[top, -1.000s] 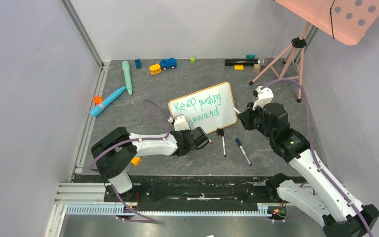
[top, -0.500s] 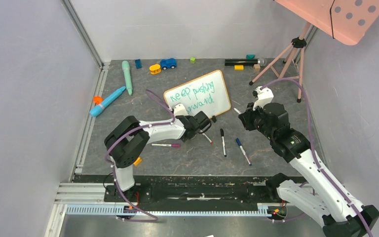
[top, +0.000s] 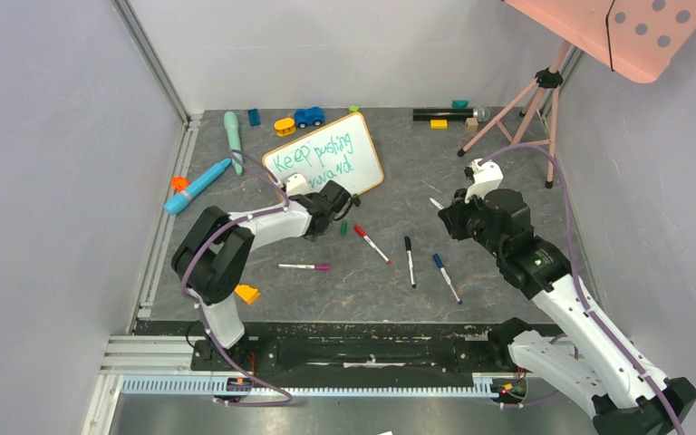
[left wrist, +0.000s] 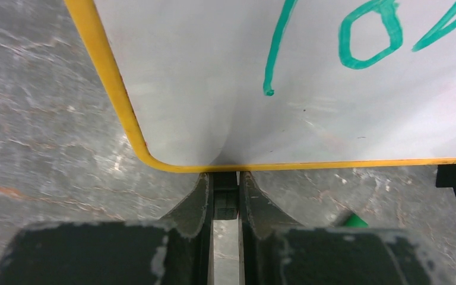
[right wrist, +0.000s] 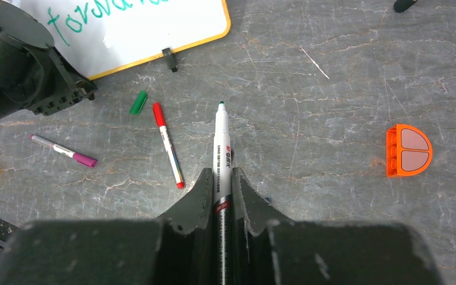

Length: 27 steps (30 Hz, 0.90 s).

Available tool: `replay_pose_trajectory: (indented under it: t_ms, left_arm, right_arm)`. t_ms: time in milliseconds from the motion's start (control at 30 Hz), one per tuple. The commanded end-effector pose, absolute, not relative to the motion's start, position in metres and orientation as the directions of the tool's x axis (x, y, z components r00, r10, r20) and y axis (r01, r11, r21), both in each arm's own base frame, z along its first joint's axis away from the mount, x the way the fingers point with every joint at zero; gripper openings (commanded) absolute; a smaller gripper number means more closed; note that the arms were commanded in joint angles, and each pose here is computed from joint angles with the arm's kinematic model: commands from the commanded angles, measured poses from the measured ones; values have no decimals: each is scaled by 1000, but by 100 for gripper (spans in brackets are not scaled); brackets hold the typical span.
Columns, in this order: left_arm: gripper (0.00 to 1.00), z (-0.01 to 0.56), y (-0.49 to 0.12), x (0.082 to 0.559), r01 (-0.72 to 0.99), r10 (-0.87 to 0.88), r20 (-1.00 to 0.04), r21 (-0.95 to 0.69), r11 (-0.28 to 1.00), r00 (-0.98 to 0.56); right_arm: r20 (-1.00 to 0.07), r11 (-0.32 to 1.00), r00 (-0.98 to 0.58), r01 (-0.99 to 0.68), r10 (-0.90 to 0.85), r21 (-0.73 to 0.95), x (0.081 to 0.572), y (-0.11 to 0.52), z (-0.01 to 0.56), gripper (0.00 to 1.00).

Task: Write a sentence on the whiteboard
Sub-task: Move the whiteboard stand to the center of the board.

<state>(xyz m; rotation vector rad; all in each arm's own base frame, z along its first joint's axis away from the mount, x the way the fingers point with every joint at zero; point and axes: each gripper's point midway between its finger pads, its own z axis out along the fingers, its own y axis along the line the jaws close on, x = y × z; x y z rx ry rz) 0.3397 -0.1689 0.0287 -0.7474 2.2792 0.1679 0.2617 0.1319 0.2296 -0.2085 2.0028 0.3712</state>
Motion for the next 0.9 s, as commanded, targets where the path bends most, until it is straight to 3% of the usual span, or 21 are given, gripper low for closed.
replay_pose_trajectory:
  t_ms: [0,167,300,333,433,500,633,867]
  left_arm:
    - [2,66,-157,364,-502,-424,-750,-143,853,-508]
    - [5,55,-152,359,-505,-417,-725,-111,856,-548]
    - [22,51,-162,358,-455,-400,-701,-121,882,-590]
    - [30,50,-162,356,-447,-394,-698,-117,887,-598]
    - [68,54,-162,352,-413,-365,-697,-108,904,-618]
    - [79,57,-162,348,-379,-333,-691,-91,921,-642]
    - [83,71,-168,330,-260,-247,-668,-83,962,-702]
    - [84,108,-230,304,260,20,-711,-230,938,-703]
  right_arm:
    - [-918,934,-394,-309,45,178,265,132,246,0]
    - [-916,931,-397,-314,49,186,265,134,245,0]
    - [-910,928,-413,-322,40,188,267,138,247,0]
    - [-908,927,-417,-325,38,188,268,139,248,0]
    - [-910,927,-412,-326,39,187,269,139,251,0]
    - [-908,926,-416,-326,39,189,269,139,249,0]
    - [-908,925,-417,-325,47,197,269,140,249,0]
    - [-908,924,-416,-327,50,200,271,142,250,0]
